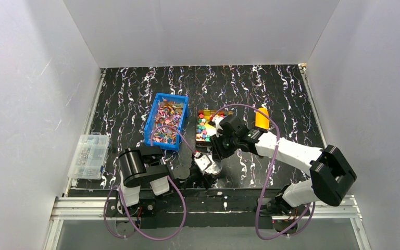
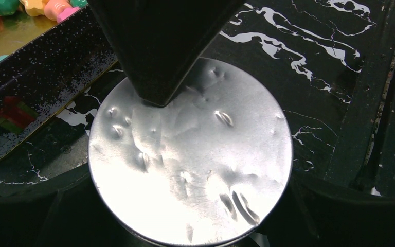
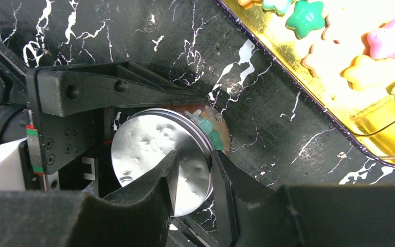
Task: Pack the candies
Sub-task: Screw the bottle lid onto the packing bottle.
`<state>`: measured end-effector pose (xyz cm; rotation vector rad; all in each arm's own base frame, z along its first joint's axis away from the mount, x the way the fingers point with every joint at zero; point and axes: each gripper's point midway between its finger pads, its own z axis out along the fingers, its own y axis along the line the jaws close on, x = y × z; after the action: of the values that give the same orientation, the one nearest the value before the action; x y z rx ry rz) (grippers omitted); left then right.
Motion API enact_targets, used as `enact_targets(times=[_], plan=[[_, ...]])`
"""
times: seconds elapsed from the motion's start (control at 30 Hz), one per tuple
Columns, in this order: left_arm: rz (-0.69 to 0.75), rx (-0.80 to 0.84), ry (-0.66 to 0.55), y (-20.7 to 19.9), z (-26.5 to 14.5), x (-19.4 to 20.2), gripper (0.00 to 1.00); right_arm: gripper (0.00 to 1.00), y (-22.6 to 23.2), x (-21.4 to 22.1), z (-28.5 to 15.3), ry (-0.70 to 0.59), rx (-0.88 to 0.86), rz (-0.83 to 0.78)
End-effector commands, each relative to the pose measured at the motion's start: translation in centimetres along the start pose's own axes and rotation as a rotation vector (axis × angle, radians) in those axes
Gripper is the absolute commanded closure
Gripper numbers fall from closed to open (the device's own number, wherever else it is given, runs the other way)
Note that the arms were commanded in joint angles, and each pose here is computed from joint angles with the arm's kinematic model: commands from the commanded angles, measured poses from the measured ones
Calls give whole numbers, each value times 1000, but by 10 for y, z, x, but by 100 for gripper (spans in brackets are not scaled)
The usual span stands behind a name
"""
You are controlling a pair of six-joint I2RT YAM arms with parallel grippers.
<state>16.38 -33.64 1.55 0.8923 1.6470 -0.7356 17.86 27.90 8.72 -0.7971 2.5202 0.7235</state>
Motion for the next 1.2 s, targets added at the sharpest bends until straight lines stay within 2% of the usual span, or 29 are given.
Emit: enact_targets(times=[0.0, 0.37, 0.73, 1.0, 1.17], plan=[[13, -51, 255, 15, -21, 69, 71, 63, 8, 10, -4, 7, -57, -9], [3, -77, 241, 18, -21, 64, 71, 74, 8, 40, -13, 13, -79, 56], [-4, -106, 246, 23, -18, 63, 71, 78, 17, 73, -27, -14, -114, 165], [-2, -112, 236, 24, -17, 58, 68, 77, 30, 73, -45, -73, -126, 187], [7, -127, 230, 27, -19, 52, 60, 65, 21, 53, -62, -155, -44, 183]])
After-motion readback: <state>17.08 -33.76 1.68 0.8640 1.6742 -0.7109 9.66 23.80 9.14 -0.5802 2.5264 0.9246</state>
